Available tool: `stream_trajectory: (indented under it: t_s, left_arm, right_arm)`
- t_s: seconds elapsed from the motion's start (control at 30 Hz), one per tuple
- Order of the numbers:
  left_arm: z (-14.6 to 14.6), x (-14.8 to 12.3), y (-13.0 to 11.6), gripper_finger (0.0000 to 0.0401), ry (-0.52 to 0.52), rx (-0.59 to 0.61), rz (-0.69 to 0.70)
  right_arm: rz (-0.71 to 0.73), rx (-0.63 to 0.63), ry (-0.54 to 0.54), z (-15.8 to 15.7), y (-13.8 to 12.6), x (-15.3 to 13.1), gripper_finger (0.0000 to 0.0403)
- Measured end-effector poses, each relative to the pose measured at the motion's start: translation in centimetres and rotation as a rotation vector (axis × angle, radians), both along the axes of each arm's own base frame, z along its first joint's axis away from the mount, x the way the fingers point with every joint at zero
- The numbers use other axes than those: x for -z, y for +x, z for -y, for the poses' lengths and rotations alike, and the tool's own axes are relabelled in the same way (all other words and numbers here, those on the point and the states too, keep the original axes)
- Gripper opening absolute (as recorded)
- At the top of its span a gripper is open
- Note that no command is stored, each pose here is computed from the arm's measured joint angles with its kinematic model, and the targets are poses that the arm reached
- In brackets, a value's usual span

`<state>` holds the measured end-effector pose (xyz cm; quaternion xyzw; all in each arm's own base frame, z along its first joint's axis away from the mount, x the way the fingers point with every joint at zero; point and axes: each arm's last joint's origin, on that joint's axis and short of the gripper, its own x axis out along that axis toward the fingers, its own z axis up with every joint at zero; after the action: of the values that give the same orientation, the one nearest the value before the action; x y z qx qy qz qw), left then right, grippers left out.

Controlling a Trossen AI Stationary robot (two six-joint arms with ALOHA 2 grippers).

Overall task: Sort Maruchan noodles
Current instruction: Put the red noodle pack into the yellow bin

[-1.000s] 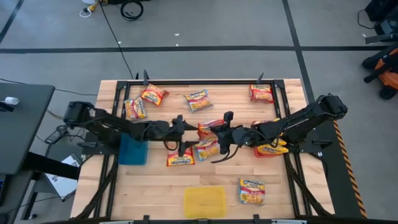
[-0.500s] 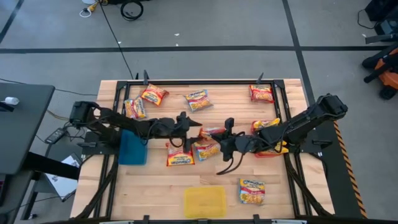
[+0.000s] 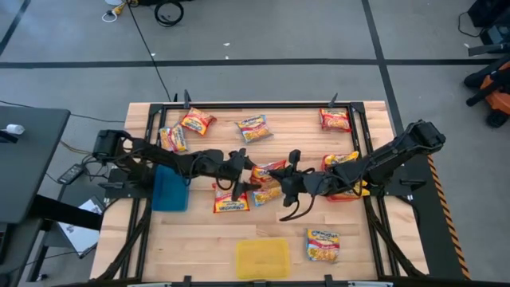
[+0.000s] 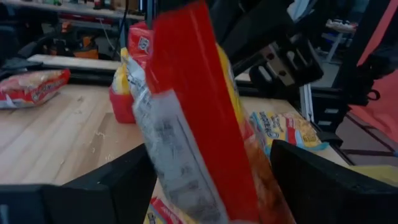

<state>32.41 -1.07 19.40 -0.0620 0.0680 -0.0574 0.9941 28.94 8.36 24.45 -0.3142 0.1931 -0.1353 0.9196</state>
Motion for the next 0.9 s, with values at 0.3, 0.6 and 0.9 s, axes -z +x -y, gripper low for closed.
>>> stream_trajectory:
  t_s: [0.3, 0.6, 0.9]
  left_arm:
    - [-0.4, -0.5, 0.9, 0.0207, 0.003, -0.025, -0.023]
    - [-0.4, -0.1, 0.8, 0.0128, 0.118, -0.027, -0.054]
    - [1.9, 0.3, 0.8, 0.0128, 0.284, 0.004, -0.115]
  right_arm:
    - [0.027, -0.036, 0.033, 0.0, 0.2, -0.2, 0.0019]
    - [0.074, 0.01, 0.235, -0.3, -0.3, -0.3, 0.0105]
    - [-0.11, -0.059, 0.49, -0.7, -2.1, -2.9, 0.0209]
